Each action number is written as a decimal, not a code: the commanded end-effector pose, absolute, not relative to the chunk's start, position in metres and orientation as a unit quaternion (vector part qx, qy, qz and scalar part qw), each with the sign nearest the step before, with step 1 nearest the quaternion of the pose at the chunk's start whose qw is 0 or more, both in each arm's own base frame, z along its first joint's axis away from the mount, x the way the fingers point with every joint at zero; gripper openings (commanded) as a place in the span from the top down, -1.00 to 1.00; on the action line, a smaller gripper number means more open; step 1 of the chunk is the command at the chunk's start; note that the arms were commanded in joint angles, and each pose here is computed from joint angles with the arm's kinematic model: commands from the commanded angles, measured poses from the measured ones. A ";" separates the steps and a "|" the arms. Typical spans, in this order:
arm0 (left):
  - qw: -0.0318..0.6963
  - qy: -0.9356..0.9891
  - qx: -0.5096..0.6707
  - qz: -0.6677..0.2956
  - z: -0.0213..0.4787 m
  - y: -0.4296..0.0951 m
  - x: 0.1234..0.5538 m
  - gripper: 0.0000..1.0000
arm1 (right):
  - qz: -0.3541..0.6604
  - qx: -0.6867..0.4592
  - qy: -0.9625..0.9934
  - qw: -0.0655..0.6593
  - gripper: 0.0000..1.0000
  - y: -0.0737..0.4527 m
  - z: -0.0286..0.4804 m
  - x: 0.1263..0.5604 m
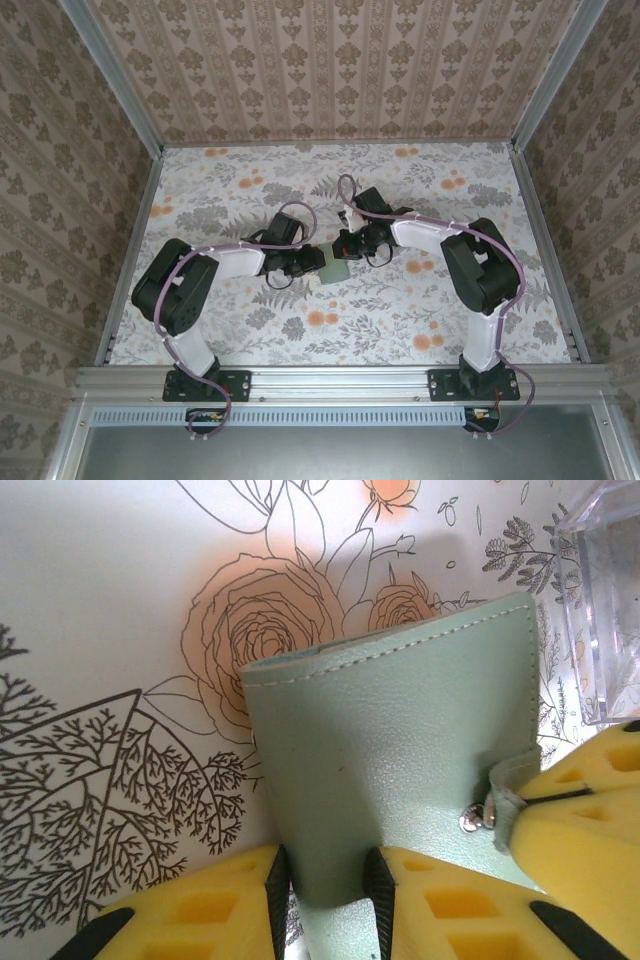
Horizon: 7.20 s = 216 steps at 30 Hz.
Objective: Put the credit cards into the card holder
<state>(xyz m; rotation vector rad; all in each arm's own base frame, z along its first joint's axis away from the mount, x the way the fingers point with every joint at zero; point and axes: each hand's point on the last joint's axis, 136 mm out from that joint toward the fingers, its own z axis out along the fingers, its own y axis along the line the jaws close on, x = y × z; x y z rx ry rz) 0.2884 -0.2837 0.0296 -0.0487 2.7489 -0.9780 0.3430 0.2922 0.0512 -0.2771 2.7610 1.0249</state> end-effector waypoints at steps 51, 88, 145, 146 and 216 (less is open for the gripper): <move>0.108 0.936 -0.014 -0.336 0.029 -0.291 0.288 0.40 | 0.312 -0.085 0.946 0.013 0.94 0.278 0.013 0.320; 0.111 0.937 -0.009 -0.332 0.031 -0.291 0.285 0.40 | 0.376 -0.083 0.922 0.052 0.95 0.297 0.047 0.333; 0.247 0.929 -0.006 -0.276 0.112 -0.211 0.327 0.23 | 0.176 -0.133 0.969 0.115 0.64 0.270 0.059 0.338; 0.261 0.927 -0.013 -0.267 0.118 -0.200 0.330 0.22 | 0.175 -0.136 0.968 0.118 0.58 0.270 0.062 0.338; 0.566 0.823 0.041 0.022 0.094 -0.004 0.399 -1.00 | -0.046 0.057 0.814 0.576 -1.00 -0.016 0.099 0.397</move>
